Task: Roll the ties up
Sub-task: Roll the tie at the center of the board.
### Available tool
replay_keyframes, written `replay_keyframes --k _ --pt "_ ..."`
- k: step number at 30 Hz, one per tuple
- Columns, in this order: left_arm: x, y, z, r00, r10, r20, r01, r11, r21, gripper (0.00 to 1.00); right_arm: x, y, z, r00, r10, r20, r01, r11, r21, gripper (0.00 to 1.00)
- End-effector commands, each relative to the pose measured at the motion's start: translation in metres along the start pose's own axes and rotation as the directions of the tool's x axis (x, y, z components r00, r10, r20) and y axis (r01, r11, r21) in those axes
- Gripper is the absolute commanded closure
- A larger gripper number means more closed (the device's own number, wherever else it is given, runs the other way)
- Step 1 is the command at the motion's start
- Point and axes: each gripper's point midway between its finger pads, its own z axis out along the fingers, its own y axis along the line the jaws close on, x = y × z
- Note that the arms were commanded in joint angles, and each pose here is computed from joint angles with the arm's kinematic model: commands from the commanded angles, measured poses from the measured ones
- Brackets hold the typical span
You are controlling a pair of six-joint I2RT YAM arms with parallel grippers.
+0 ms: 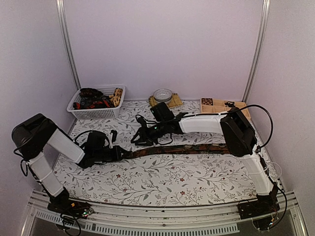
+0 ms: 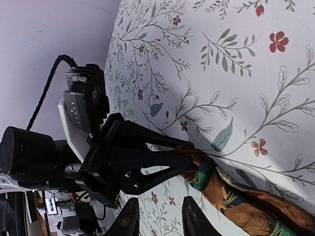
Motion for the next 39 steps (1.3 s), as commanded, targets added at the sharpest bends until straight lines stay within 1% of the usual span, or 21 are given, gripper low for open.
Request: replay_keyframes --k 1,8,14,18,22,24,28,32,35,39 --pt "0.023 0.006 -0.004 0.998 0.012 -0.061 -0.013 1.000 -0.013 0.86 0.022 -0.022 0.030 0.996 0.046 -0.074 -0.045 0.999 0.011 0.70" --pt "0.023 -0.001 -0.006 0.998 0.021 -0.055 -0.019 0.999 0.029 0.86 0.035 -0.044 0.044 0.989 0.099 -0.114 -0.095 0.995 0.039 0.71" --pt "0.027 -0.012 -0.002 0.998 0.003 -0.070 0.002 0.997 0.076 0.86 0.050 -0.058 0.045 0.982 0.128 -0.136 -0.120 0.991 0.067 0.71" --pt "0.033 -0.026 0.005 0.997 0.005 -0.083 0.003 0.996 0.088 0.86 0.059 -0.062 0.025 0.986 0.121 -0.113 -0.113 0.991 0.075 0.71" --pt "0.038 -0.032 0.016 0.995 0.003 -0.098 0.002 0.999 0.049 0.86 0.048 -0.061 -0.014 0.993 0.109 -0.042 -0.104 0.990 0.097 0.71" --pt "0.037 -0.037 0.023 0.995 0.007 -0.097 -0.004 0.999 0.035 0.86 0.042 -0.068 -0.033 0.993 0.113 -0.015 -0.111 0.987 0.113 0.70" --pt "0.037 -0.048 0.038 0.995 0.013 -0.101 -0.010 0.999 0.035 0.86 0.046 -0.076 -0.054 0.993 0.116 0.001 -0.115 0.985 0.127 0.71" --pt "0.037 -0.057 0.043 0.995 0.015 -0.097 -0.010 0.998 0.055 0.86 0.053 -0.076 -0.058 0.993 0.116 -0.001 -0.116 0.987 0.108 0.70" --pt "0.037 -0.060 0.039 0.996 0.019 -0.084 -0.013 0.997 0.072 0.86 0.058 -0.076 -0.055 0.990 0.138 -0.007 -0.137 0.986 0.095 0.71" --pt "0.039 -0.064 0.033 0.996 0.034 -0.081 -0.026 0.994 0.103 0.85 0.060 -0.067 -0.051 0.991 0.130 -0.018 -0.128 0.989 0.081 0.70"
